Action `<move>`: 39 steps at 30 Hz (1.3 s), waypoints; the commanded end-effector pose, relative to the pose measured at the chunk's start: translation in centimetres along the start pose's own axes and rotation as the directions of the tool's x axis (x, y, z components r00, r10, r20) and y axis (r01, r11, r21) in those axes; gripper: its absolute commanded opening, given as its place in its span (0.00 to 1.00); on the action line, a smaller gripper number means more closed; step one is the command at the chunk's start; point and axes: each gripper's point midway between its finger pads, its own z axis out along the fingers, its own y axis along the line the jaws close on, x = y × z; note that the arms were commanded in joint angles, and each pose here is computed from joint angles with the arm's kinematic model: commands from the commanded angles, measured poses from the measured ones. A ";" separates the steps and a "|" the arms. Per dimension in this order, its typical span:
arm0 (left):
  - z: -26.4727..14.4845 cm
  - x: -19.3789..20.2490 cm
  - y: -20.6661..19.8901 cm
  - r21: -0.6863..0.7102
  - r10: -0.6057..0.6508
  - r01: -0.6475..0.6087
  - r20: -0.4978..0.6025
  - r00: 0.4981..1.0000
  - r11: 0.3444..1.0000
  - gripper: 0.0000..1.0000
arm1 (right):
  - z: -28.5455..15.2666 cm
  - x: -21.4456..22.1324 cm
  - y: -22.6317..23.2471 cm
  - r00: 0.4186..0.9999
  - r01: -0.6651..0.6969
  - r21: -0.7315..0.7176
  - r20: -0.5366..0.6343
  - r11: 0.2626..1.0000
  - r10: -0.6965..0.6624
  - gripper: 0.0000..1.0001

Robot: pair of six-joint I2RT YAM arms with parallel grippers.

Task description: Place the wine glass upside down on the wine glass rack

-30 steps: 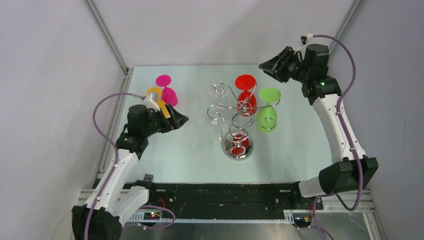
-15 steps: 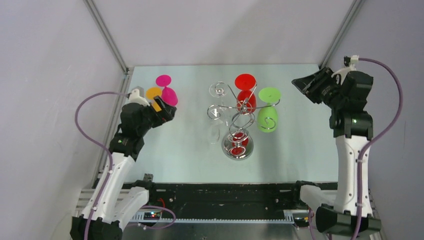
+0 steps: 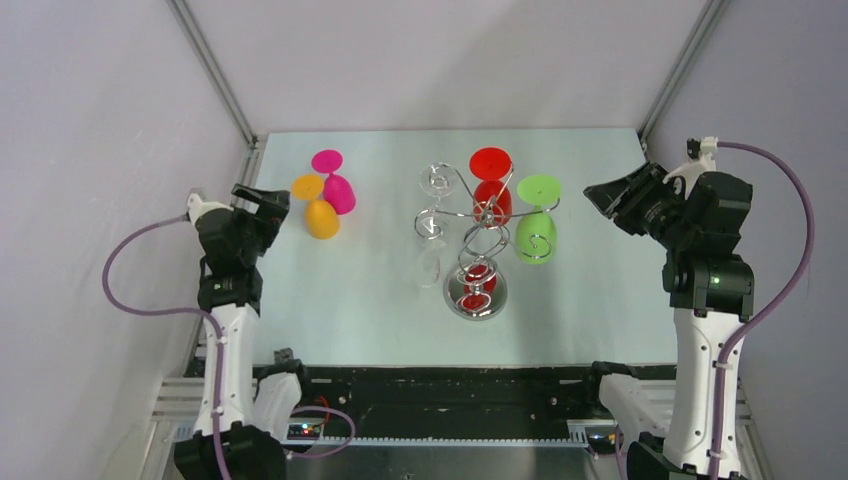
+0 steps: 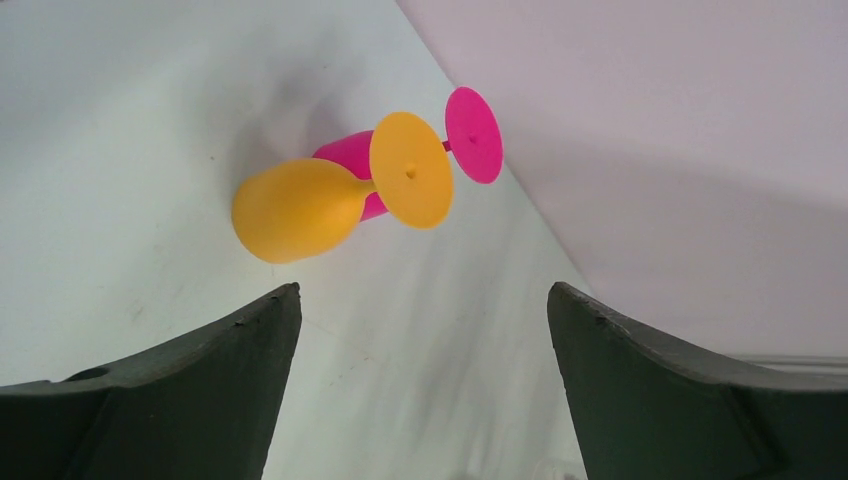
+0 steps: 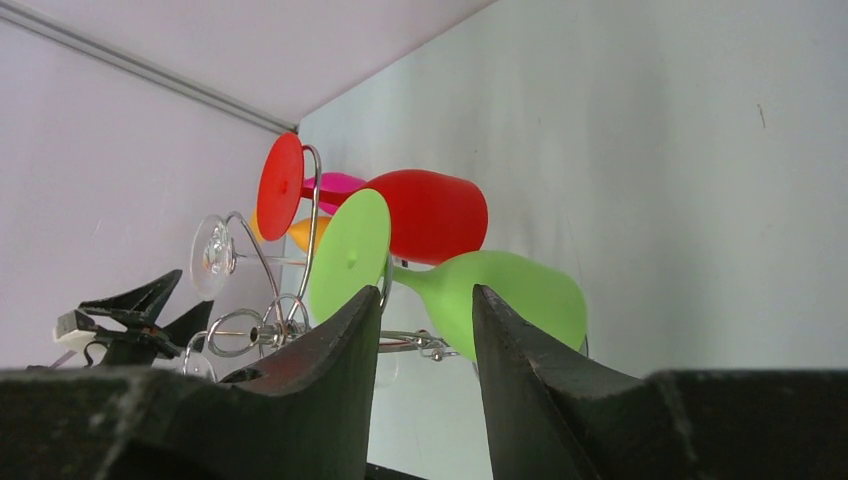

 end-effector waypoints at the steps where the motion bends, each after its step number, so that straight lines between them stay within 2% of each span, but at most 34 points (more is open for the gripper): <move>1: 1.8 -0.5 -0.8 0.094 -0.142 0.140 0.016 0.990 0.986 0.94 | -0.9 0.2 0.6 0.999 0.031 -0.026 0.008 0.999 -0.031 0.44; 7: 5.0 0.6 0.0 0.112 -0.223 0.224 -0.023 0.975 0.968 0.87 | -1.9 0.3 0.9 0.999 0.048 -0.032 0.025 0.998 -0.047 0.44; 14: 7.5 1.3 1.3 0.085 -0.227 0.229 -0.037 0.973 0.970 0.84 | -2.5 0.5 0.9 0.998 0.055 -0.029 0.031 0.998 -0.054 0.45; 30: 12.1 2.8 2.7 0.095 -0.329 0.334 -0.072 0.942 0.938 0.69 | -2.5 0.8 0.2 0.998 0.058 -0.008 0.027 0.998 -0.058 0.46; 39: 13.5 3.6 3.3 0.105 -0.361 0.370 -0.090 0.928 0.923 0.52 | -2.3 1.0 -0.3 0.998 0.061 0.001 0.019 0.998 -0.061 0.46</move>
